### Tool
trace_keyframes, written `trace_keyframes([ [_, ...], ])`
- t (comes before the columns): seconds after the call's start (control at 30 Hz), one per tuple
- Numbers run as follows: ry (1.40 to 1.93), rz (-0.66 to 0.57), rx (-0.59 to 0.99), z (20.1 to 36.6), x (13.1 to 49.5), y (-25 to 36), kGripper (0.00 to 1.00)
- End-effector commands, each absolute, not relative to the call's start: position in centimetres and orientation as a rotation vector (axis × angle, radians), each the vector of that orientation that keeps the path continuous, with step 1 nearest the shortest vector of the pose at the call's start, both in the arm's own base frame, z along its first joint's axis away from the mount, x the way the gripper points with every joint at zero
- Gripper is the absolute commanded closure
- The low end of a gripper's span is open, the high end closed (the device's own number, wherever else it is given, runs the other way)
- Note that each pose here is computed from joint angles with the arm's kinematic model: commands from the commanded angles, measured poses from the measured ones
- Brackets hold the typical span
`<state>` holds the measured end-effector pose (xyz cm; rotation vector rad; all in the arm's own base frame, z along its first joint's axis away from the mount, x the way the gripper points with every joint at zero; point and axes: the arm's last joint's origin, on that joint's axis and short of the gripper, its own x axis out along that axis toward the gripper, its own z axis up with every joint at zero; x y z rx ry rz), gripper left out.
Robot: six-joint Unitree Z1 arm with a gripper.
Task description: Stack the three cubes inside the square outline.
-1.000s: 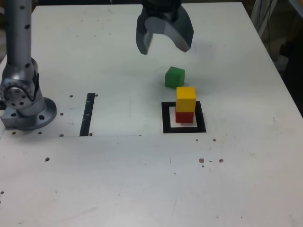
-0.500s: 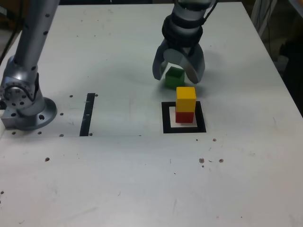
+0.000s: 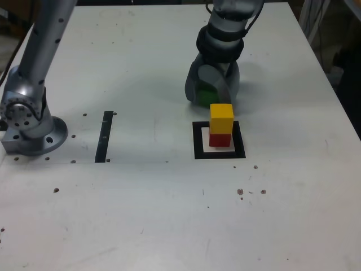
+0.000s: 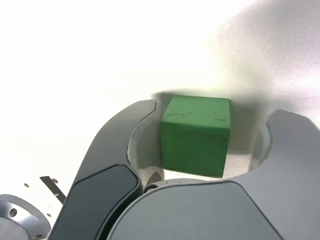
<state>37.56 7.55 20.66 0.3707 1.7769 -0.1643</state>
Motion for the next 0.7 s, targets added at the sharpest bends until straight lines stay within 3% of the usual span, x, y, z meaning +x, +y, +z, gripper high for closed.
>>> trace_keyframes([
  [0.0,1.769,-0.165,0.371,20.7,37.8,7.7,0.63],
  [0.23,1.751,-0.153,0.376,21.3,37.6,7.7,0.72],
  [0.4,1.725,-0.126,0.378,22.8,37.1,7.5,0.76],
  [0.53,1.678,-0.099,0.383,25.6,36.5,7.0,0.81],
  [0.67,1.641,-0.056,0.391,29.6,35.4,5.8,0.84],
])
